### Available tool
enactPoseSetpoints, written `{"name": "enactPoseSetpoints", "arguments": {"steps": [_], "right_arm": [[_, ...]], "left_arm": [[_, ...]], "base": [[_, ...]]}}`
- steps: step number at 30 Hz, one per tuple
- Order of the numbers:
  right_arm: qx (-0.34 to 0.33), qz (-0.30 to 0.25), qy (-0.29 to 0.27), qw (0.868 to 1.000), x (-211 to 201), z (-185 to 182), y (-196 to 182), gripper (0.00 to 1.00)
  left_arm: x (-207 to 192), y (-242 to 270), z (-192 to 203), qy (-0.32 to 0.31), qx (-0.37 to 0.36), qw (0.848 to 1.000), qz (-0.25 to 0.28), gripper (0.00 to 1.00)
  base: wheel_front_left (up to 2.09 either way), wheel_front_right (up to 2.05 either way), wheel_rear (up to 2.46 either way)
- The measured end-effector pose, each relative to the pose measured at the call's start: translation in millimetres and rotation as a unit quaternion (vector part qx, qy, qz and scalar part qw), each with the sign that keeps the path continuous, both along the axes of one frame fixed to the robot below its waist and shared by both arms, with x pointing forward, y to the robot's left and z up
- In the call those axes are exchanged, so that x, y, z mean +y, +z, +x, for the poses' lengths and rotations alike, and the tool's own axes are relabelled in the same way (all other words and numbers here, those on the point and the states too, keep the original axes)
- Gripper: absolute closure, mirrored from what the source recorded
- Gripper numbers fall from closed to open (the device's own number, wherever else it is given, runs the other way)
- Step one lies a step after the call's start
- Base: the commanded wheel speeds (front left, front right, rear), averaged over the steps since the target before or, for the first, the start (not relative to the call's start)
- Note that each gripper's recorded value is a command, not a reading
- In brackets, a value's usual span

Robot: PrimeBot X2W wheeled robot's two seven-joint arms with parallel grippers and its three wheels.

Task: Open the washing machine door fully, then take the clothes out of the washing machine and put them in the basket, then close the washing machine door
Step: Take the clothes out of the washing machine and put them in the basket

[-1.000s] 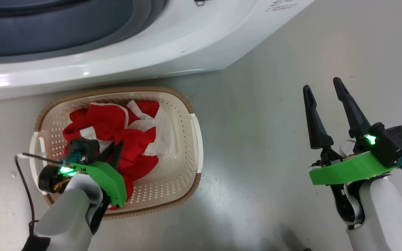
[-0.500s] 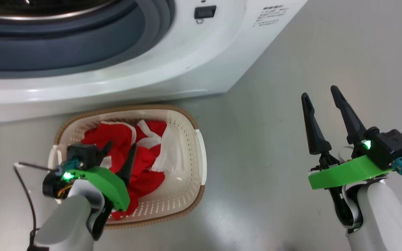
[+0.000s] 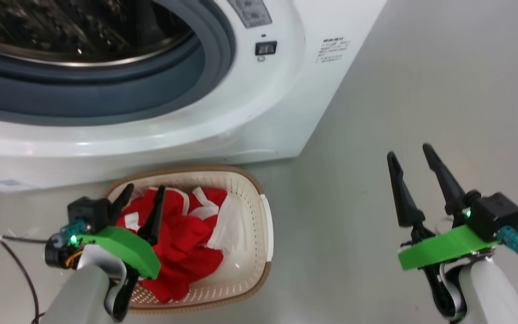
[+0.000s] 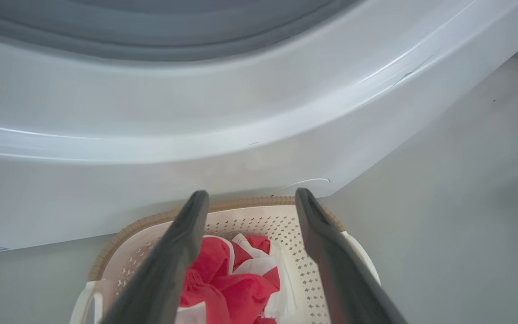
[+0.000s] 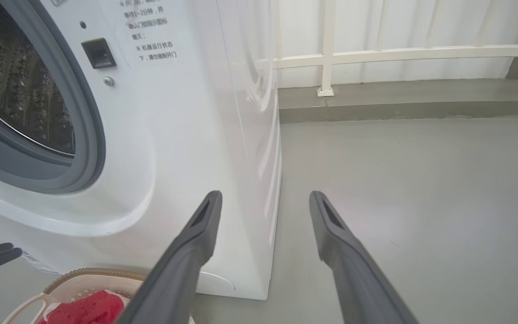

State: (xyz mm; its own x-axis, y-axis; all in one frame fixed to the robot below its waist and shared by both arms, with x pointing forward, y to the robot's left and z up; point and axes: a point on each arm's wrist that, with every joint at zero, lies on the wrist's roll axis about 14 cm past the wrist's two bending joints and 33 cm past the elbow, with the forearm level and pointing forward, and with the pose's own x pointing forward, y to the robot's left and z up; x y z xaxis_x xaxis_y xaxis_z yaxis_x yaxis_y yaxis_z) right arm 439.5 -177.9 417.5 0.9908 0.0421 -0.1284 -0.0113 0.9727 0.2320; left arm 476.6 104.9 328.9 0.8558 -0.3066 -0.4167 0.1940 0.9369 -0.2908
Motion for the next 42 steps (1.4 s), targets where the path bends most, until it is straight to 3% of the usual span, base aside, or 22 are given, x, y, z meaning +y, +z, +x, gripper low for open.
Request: {"name": "enactPoseSetpoints", "arguments": {"steps": [22, 42], "right_arm": [[-0.034, 0.004, -0.010, 0.999, -4, -44, 37, 0.00], [-0.043, 0.007, -0.019, 0.999, -8, -77, 47, 0.00]], "left_arm": [[40, 112, -21, 0.063, -0.163, 0.984, 0.020, 0.00], [88, 150, -76, 0.126, -0.220, 0.966, 0.043, 0.00]], "base": [[0.00, 0.00, 0.00], [0.00, 0.00, 0.00]]}}
